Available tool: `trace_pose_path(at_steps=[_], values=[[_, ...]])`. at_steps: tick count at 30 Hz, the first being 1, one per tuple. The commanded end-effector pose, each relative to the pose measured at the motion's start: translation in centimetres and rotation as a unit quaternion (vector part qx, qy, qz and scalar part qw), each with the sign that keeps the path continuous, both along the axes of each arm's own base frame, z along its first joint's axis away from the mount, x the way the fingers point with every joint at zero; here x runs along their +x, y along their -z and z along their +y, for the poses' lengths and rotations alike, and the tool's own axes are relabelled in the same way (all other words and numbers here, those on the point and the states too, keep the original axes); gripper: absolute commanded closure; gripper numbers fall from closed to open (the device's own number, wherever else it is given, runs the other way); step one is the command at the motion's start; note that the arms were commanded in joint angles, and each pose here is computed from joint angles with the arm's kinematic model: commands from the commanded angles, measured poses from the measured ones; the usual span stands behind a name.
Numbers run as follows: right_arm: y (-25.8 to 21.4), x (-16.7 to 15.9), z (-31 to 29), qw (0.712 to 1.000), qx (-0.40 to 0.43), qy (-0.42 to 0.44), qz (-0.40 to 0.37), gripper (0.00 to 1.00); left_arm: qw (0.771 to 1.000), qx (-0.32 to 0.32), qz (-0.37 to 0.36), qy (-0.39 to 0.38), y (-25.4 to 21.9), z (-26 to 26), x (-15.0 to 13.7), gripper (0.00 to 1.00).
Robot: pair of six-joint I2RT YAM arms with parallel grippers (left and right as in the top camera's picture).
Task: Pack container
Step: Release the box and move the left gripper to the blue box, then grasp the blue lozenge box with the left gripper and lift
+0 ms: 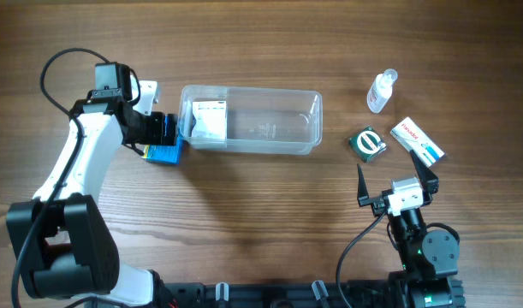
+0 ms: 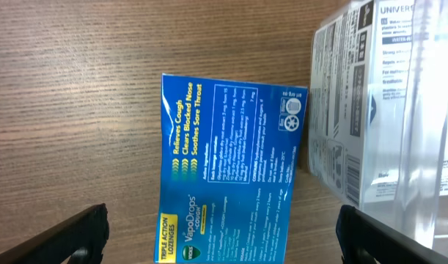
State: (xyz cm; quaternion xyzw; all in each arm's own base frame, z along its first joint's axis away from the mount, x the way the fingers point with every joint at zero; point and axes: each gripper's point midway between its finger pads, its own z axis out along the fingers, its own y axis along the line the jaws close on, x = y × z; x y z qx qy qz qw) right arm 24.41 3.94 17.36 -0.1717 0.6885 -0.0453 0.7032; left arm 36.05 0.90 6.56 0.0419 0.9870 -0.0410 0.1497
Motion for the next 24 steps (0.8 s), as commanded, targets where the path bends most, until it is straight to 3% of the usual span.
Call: trace_pose_path(at_steps=[1, 17, 24], values=[[-0.1, 0.0, -0.3, 1.0, -0.002, 0.008, -0.003, 0.0, 1.0, -0.01, 0.0, 0.011, -0.2, -0.5, -0.3, 0.01], [-0.1, 0.0, -0.3, 1.0, -0.002, 0.008, -0.003, 0.01, 0.995, 0.016, -0.027, 0.097, -0.4, -0.5, 0.5, 0.0], [-0.1, 0.0, -0.3, 1.0, -0.002, 0.008, -0.003, 0.0, 0.998, 0.004, -0.007, 0.07, 0.8, -0.5, 0.4, 0.0]])
